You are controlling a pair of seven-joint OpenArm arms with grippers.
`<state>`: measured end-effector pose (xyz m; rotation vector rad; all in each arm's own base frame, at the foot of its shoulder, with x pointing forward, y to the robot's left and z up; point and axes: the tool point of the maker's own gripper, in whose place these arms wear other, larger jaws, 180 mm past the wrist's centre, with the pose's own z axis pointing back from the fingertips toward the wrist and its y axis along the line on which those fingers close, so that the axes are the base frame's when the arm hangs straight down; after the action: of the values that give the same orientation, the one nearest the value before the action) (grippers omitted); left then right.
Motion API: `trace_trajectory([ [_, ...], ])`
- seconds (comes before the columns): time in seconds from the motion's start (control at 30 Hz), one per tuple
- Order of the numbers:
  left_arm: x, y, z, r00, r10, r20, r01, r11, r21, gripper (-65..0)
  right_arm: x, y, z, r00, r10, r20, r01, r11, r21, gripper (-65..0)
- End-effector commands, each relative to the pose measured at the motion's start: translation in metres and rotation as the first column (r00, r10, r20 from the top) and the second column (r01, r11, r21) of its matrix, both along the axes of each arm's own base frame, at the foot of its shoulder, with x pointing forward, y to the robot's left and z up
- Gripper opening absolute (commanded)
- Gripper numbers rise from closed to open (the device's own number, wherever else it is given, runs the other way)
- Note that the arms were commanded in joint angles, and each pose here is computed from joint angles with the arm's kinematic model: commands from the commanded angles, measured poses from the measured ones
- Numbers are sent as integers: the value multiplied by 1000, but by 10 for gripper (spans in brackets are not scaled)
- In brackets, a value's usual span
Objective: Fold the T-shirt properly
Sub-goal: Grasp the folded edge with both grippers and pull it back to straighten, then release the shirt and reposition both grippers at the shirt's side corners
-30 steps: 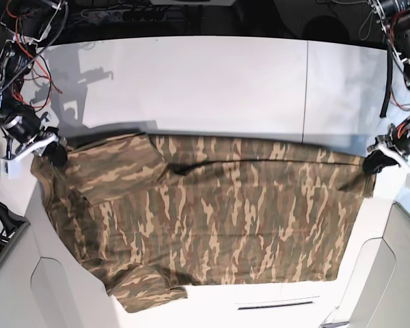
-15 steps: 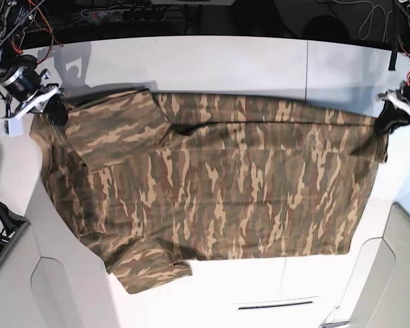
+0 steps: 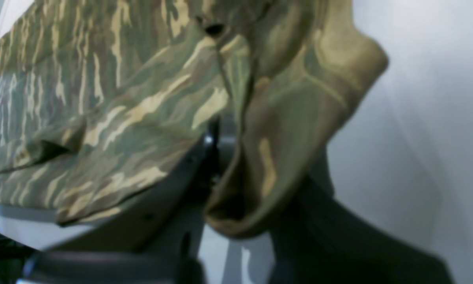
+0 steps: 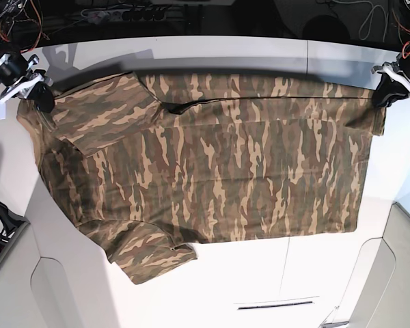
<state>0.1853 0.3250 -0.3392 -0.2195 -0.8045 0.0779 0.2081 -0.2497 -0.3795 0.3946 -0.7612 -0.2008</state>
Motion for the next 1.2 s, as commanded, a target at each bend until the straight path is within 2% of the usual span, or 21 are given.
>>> trace_trajectory([
  [0.0,5,3,11,999,-12,32,12,1000,17,-650,5,-6,12,999,-1,41,2,1000,-16,-650],
  [0.33,-2,2,6,1000,-17,-2,17,1000,13,-650,-15,-7,1,1000,-5,-9,5,1000,-18,-650],
  [0.37,-4,2,5,1000,-17,-7,17,1000,13,-632,-16,-8,0,1000,-5,-13,5,1000,-24,-650],
  [0.47,-10,2,2,1000,-17,-24,17,1000,12,-508,-16,-9,0,1000,-5,-17,5,1000,-31,-650],
  [0.5,-11,2,1,999,-17,-29,18,1000,12,-489,-16,-9,0,1000,-5,-17,5,1000,-31,-626],
  [0.57,-13,2,1,999,-17,-32,18,1000,10,-487,-16,-9,0,1000,-7,-15,7,999,-32,-473],
  [0.6,-12,2,2,1000,-15,-25,15,1000,4,-487,-15,-10,1,1000,-12,-8,12,999,-30,-419],
  [0.63,-11,3,5,1000,-9,-13,9,1000,-4,-487,-15,-12,3,1000,-18,0,18,999,-27,-392],
  [0.77,-10,20,24,997,50,51,-50,999,-11,-487,-16,-34,14,996,-87,34,88,995,-36,-389],
  [0.9,-8,38,45,986,107,126,-106,994,-16,-487,-8,-72,40,973,-188,132,198,978,-71,-389],
  [1.1,-4,39,48,985,109,134,-108,994,-14,-485,29,-103,78,948,-194,251,238,958,-158,-389],
  [1.17,-5,39,46,986,108,125,-107,994,-13,-438,43,-106,90,938,-187,290,242,956,-164,-389],
])
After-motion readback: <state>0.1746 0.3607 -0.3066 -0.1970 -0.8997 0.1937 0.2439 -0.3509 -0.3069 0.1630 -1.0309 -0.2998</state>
